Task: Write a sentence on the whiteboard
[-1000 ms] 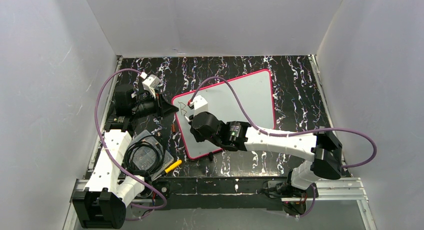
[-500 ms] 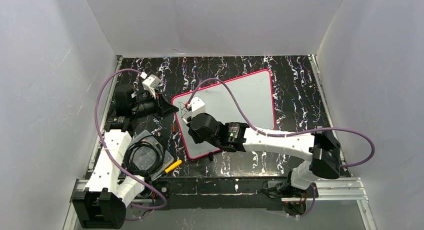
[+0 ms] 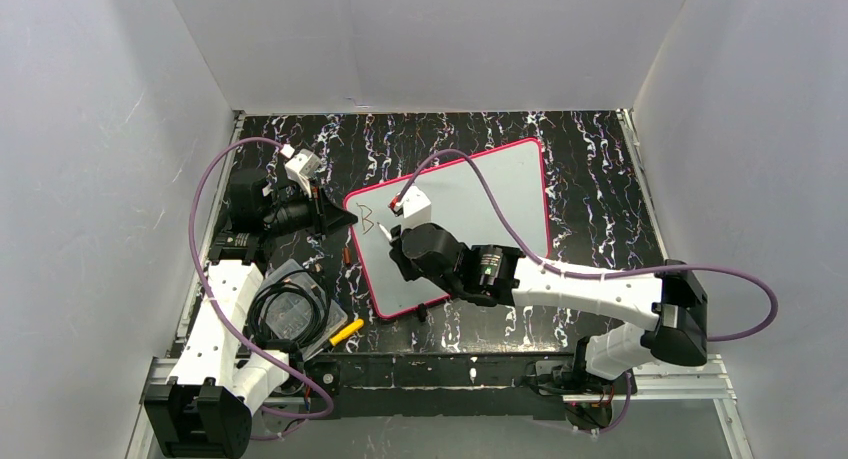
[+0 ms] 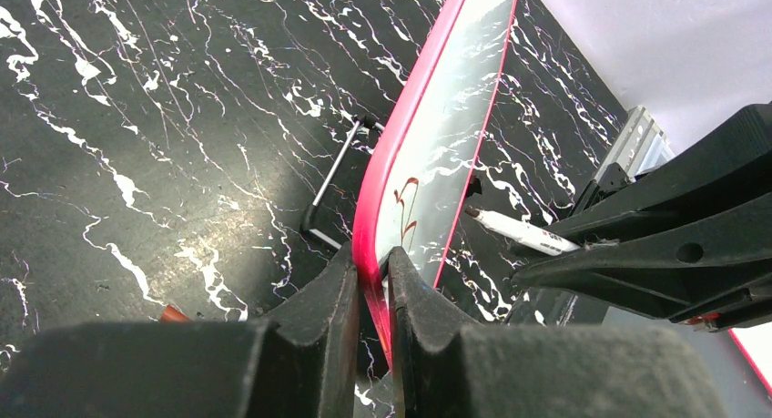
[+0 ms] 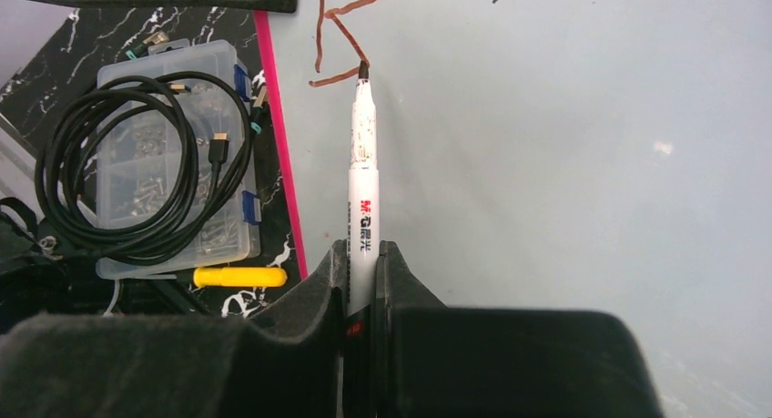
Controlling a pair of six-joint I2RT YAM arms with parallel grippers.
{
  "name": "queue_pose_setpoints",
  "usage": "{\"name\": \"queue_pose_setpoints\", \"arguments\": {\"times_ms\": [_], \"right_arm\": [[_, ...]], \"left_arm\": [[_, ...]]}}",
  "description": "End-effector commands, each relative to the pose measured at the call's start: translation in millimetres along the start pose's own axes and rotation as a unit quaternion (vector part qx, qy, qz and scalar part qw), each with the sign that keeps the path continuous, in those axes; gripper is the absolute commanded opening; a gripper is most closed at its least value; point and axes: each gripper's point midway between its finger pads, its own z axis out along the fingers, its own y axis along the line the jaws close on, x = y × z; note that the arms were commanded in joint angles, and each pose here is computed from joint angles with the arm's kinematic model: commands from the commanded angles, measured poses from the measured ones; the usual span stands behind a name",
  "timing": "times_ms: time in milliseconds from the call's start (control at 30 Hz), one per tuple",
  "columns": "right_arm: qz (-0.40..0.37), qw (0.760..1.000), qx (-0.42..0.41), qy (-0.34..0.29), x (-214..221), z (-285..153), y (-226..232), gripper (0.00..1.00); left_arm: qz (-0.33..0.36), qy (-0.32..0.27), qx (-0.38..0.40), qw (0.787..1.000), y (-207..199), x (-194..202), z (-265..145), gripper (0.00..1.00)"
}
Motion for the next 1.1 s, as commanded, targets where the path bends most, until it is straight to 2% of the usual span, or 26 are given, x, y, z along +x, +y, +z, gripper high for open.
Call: {"name": "queue_pose_setpoints", "arguments": {"times_ms": [0,633,1067], "right_arm": [[-0.004,1.000,0.014,-0.021,-13.8,1.1,-5.2,0.01],[-0.009,0.999,0.021,-0.033,-29.0,13.2,0.2,0.01],[-0.009,0.999,0.040,-0.011,-20.0,23.7,-5.8,0.01]], "left_arm": [[0.022,0.010,0.003,1.000,-3.0,7.5,-1.6,0.00],[0.023,0.010,0.006,1.000,-4.3,7.9,-1.6,0.00],[0.026,0.009,0.005,1.000,-4.9,7.6,-2.2,0.00]]}}
